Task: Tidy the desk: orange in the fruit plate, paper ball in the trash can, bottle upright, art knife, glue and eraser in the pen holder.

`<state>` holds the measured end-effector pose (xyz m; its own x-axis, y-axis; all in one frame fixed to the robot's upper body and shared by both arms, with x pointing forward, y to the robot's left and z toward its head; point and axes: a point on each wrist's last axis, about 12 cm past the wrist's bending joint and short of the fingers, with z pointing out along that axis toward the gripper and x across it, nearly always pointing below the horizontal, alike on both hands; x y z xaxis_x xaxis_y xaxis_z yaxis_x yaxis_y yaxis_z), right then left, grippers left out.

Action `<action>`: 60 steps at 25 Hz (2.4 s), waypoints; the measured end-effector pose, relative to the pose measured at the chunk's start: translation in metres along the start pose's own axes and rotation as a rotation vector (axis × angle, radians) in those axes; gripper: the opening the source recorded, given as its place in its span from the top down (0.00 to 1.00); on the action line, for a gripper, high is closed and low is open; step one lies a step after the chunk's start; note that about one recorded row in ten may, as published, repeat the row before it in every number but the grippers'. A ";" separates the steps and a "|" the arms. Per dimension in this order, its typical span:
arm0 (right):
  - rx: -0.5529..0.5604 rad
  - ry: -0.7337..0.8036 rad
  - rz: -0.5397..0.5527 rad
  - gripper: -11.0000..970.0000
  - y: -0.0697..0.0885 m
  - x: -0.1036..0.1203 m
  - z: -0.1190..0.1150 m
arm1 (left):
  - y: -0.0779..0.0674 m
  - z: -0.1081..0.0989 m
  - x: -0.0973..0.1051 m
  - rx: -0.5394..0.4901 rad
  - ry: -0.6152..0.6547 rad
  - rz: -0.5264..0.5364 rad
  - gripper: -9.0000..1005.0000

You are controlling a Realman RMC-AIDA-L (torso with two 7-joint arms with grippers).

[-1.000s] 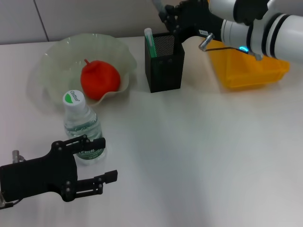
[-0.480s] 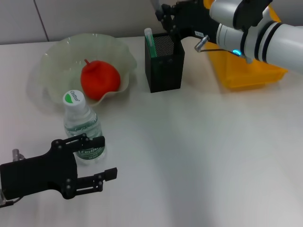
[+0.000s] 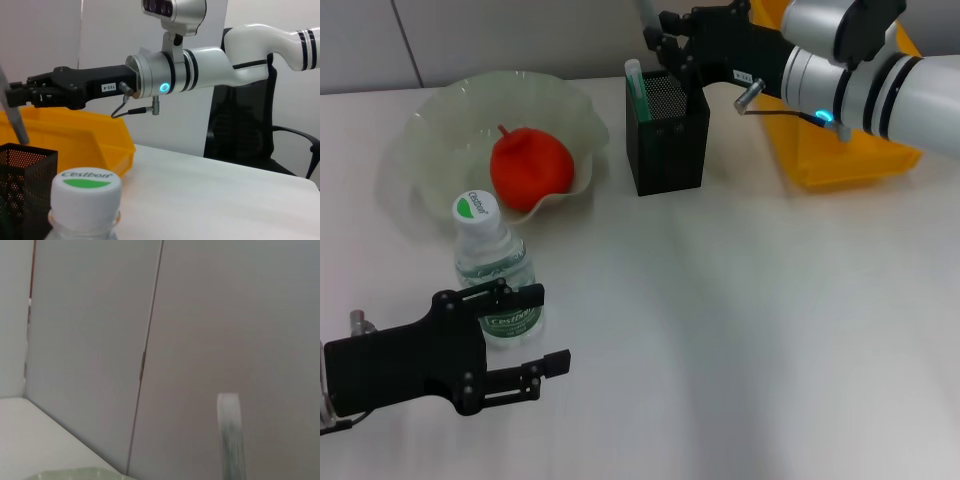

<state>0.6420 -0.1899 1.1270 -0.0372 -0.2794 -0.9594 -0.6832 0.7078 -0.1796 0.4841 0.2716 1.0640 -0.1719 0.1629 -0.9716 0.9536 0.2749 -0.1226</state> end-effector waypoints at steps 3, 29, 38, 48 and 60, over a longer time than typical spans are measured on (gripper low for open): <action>-0.007 0.014 0.028 0.78 -0.002 0.004 0.004 | 0.001 0.001 0.000 0.000 0.001 0.001 0.22; -0.237 0.217 0.202 0.37 -0.025 -0.023 -0.102 | 0.002 0.000 -0.004 0.007 -0.002 0.000 0.22; -0.511 0.184 0.219 0.37 -0.020 -0.010 -0.166 | -0.001 -0.013 -0.007 0.026 -0.044 -0.028 0.22; -0.693 0.096 0.160 0.37 0.012 0.035 -0.161 | -0.009 -0.018 -0.007 0.081 -0.049 -0.069 0.22; -0.721 0.115 0.146 0.37 0.020 0.057 -0.168 | -0.011 -0.018 -0.010 0.175 0.001 -0.118 0.22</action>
<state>0.5037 -0.3003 1.1055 -0.2129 -0.3091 -0.9269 -0.9731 0.1526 0.1726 0.4707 0.2841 1.0790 -0.2853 0.1401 -0.9482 0.9551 0.1237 -0.2691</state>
